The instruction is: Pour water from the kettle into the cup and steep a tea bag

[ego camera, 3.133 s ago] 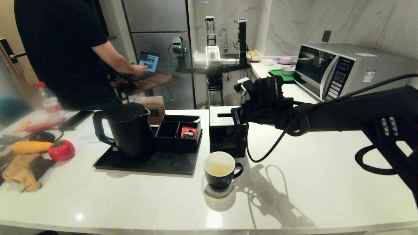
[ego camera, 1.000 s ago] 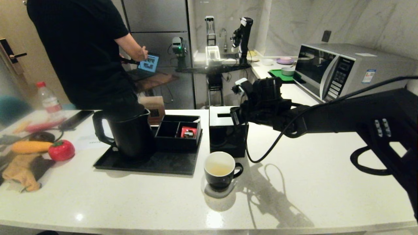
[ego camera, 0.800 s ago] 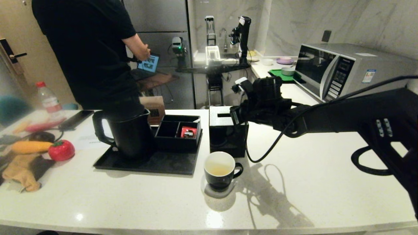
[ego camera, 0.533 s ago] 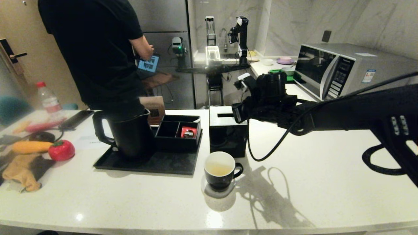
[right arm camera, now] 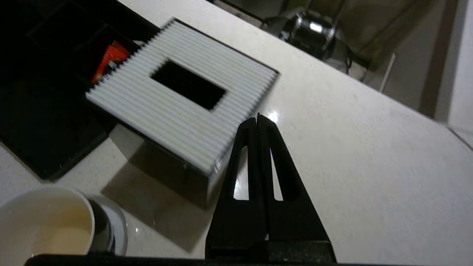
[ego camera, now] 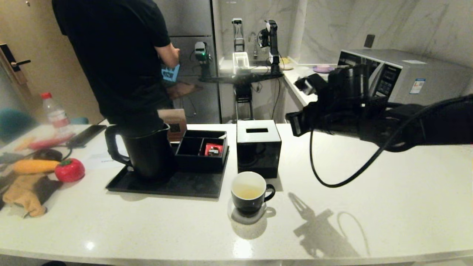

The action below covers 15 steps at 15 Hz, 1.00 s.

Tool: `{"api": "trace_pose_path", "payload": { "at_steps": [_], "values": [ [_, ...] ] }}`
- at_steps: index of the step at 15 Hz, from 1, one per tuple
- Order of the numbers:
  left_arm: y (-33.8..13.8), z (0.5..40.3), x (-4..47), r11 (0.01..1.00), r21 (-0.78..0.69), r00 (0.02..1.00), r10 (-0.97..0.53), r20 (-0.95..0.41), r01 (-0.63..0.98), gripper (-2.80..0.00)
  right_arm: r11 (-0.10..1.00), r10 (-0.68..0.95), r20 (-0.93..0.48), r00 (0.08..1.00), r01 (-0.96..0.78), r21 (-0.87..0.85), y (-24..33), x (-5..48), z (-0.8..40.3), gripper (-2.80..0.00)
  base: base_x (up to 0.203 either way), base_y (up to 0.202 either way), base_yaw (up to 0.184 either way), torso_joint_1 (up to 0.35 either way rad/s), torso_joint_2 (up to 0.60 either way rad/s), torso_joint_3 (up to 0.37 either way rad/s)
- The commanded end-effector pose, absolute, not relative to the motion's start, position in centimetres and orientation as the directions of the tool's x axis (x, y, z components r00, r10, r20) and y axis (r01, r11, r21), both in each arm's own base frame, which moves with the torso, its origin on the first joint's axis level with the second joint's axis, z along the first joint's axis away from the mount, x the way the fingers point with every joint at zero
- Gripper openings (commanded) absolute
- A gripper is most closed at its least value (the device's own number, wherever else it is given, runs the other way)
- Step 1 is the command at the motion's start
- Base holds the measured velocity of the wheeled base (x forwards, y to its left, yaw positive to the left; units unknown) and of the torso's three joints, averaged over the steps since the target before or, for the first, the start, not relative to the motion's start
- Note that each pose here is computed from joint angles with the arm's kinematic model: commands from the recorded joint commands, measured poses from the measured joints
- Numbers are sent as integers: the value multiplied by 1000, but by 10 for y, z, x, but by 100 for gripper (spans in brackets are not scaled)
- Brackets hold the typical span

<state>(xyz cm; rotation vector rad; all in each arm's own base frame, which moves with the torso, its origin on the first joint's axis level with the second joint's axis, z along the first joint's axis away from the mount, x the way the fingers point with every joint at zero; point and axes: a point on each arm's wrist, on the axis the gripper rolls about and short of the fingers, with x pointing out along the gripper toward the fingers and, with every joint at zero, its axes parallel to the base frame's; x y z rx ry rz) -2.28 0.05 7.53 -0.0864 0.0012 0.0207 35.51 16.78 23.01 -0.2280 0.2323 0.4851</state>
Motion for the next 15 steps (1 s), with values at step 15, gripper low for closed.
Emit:
{"api": "trace_pose_path", "payload": {
  "at_steps": [15],
  "values": [
    [1, 75, -23, 996, -87, 1000, 21, -2, -22, -280, 995, -102, -192, 976, 104, 1, -2, 114, 221, -280, 0, 0, 0, 0, 0, 0]
  ]
}}
